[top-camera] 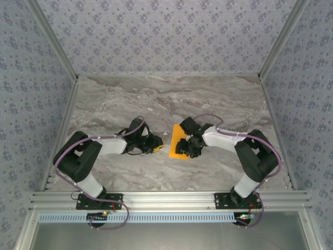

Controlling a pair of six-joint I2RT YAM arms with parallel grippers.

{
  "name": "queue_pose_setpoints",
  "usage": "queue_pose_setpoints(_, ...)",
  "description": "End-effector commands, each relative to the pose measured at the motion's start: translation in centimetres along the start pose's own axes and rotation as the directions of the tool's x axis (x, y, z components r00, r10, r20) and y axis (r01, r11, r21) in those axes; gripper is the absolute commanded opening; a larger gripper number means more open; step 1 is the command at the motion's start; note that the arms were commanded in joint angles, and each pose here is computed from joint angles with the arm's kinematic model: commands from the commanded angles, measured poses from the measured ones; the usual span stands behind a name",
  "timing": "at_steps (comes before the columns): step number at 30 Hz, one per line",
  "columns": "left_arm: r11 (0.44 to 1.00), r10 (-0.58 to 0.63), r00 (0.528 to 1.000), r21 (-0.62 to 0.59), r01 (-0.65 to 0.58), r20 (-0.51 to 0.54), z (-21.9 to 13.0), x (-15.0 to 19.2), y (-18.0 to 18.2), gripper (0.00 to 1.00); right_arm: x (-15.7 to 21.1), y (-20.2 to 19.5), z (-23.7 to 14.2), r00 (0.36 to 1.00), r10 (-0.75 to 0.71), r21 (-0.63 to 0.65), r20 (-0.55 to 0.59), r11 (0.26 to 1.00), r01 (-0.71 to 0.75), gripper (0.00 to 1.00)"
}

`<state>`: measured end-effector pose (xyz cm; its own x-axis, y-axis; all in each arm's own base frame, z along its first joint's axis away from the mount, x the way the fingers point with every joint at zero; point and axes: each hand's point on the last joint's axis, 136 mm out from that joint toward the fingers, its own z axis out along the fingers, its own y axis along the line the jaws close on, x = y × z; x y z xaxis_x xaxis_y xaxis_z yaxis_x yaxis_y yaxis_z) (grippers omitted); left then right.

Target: Fold a paper plane with a square sheet of paper (pick it up from the middle)

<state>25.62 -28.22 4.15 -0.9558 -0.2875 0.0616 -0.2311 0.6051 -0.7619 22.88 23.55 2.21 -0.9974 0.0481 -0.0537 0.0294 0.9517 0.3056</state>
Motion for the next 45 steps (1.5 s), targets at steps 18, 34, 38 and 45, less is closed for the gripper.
queue_pose_setpoints(18,0.999,-0.035,0.997,-0.004,0.035,0.067,-1.1,-1.7,0.1,0.27,-0.2,2.3,0.8,0.978,-0.205,0.354,0.044,0.918,0.176,0.75)
queue_pose_setpoints(34,1.0,-0.03,0.998,0.004,0.03,0.058,-1.1,-1.6,0.0,0.27,1.7,-1.1,3.4,0.998,-0.054,0.139,-0.035,0.989,0.059,0.49)
queue_pose_setpoints(38,0.999,-0.018,0.999,0.029,0.016,0.05,-1.0,-1.6,-0.7,0.27,1.7,-1.2,3.5,0.998,-0.014,0.01,-0.057,1.0,0.015,0.5)
queue_pose_setpoints(45,0.993,0.037,0.999,0.114,-0.036,-0.005,-0.5,-0.6,-3.0,0.27,1.2,-2.2,3.7,0.993,0.075,-0.149,-0.09,0.985,-0.088,0.48)
